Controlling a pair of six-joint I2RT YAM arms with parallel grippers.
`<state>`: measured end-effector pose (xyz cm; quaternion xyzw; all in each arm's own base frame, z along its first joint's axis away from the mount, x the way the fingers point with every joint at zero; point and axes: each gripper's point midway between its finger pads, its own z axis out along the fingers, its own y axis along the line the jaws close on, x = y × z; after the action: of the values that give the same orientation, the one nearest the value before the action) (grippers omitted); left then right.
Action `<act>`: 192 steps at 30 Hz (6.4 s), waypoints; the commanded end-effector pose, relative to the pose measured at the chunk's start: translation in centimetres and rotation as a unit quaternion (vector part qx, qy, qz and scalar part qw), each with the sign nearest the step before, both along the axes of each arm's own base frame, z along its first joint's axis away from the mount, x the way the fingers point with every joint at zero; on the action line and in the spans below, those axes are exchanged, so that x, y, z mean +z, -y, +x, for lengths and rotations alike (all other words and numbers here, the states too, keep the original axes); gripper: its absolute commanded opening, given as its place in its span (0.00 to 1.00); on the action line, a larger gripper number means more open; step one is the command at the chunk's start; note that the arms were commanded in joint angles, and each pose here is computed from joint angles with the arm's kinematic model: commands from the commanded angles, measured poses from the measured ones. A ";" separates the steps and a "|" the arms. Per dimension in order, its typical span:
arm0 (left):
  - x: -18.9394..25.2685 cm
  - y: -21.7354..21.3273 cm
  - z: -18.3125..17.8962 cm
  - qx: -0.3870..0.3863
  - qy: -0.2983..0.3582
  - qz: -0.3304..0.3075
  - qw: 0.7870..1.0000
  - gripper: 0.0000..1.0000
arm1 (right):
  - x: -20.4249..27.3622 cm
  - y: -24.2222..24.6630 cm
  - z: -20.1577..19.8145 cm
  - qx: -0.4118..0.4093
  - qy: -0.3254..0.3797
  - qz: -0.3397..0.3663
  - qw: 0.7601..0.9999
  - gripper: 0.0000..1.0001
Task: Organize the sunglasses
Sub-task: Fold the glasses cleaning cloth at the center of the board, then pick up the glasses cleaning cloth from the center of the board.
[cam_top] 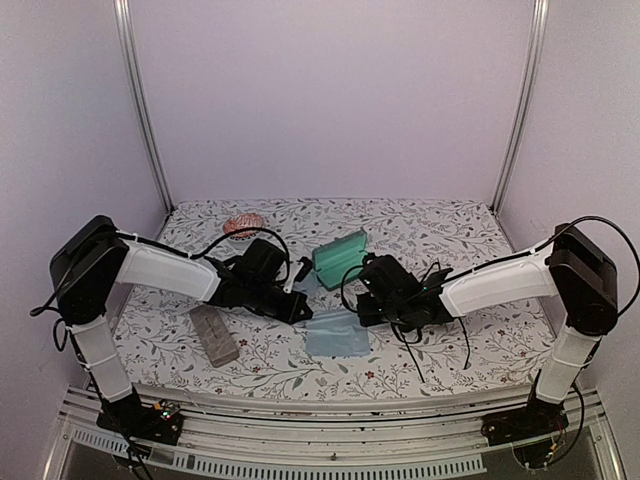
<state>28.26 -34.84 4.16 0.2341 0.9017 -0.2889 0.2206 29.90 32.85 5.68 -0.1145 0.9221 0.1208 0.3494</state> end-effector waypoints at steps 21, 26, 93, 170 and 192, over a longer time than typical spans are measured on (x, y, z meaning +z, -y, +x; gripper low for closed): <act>-1.4 0.7 1.5 0.013 0.079 0.030 0.996 0.00 | -1.0 0.7 0.5 -0.015 0.038 -0.002 0.999 0.02; -0.9 0.6 1.5 0.015 0.087 0.031 0.996 0.00 | -0.9 0.4 0.4 -0.011 0.035 0.004 0.999 0.02; 2.8 2.9 -4.6 -0.079 0.008 -0.104 0.991 0.32 | 0.1 -3.6 -4.8 0.034 -0.136 0.122 0.983 0.29; -5.2 0.1 -3.3 0.131 -0.163 0.073 0.975 0.00 | -7.2 0.4 -5.2 -0.125 -0.229 -0.065 0.963 0.02; 5.8 3.6 6.2 0.176 -0.058 -0.054 0.981 0.00 | 5.3 -0.7 7.5 -0.028 -0.032 0.009 0.999 0.02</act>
<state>31.85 -38.25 8.33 0.0614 0.9321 -0.2956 0.2003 33.87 33.36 7.48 -0.0482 0.9561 0.1166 0.2644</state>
